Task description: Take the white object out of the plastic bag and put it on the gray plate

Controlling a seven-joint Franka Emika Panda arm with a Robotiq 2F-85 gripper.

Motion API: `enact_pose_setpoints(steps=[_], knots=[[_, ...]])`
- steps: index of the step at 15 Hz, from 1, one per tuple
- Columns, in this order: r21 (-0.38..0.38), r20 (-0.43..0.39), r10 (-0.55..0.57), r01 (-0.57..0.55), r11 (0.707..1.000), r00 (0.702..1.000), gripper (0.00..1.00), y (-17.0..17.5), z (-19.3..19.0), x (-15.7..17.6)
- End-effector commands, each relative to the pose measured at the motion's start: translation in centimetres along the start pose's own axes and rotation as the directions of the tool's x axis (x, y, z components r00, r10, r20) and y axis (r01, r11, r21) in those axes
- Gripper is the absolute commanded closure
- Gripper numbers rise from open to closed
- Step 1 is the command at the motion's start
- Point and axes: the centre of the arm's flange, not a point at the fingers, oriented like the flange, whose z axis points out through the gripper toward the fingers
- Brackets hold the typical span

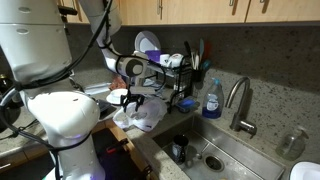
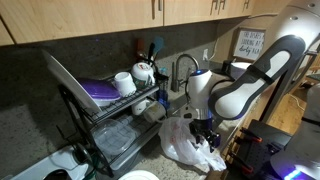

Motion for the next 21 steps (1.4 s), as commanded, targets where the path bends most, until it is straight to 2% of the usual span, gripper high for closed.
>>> enact_pose_setpoints(steps=[1, 3, 4, 6, 9, 14, 21], knots=[[0.035, 0.008, 0.006, -0.006, 0.999, 1.0, 0.34, 1.7, 2.6, 0.5], [0.052, 0.012, 0.016, -0.016, 0.998, 1.0, 0.43, 2.6, 3.9, 1.1], [0.058, 0.011, 0.022, -0.022, 0.998, 1.0, 0.37, 3.1, 4.5, 1.3], [0.06, -0.01, 0.038, -0.037, 0.998, 0.999, 0.39, 4.4, 5.1, 1.8], [0.018, -0.05, 0.065, -0.064, 0.998, 0.997, 0.41, 5.7, 4.7, 2.1], [-0.004, -0.074, 0.102, -0.103, 0.995, 0.992, 0.34, 7.2, 4.5, 1.3], [-0.001, -0.091, 0.16, -0.161, 0.987, 0.983, 0.38, 8.1, 4.8, -0.8]])
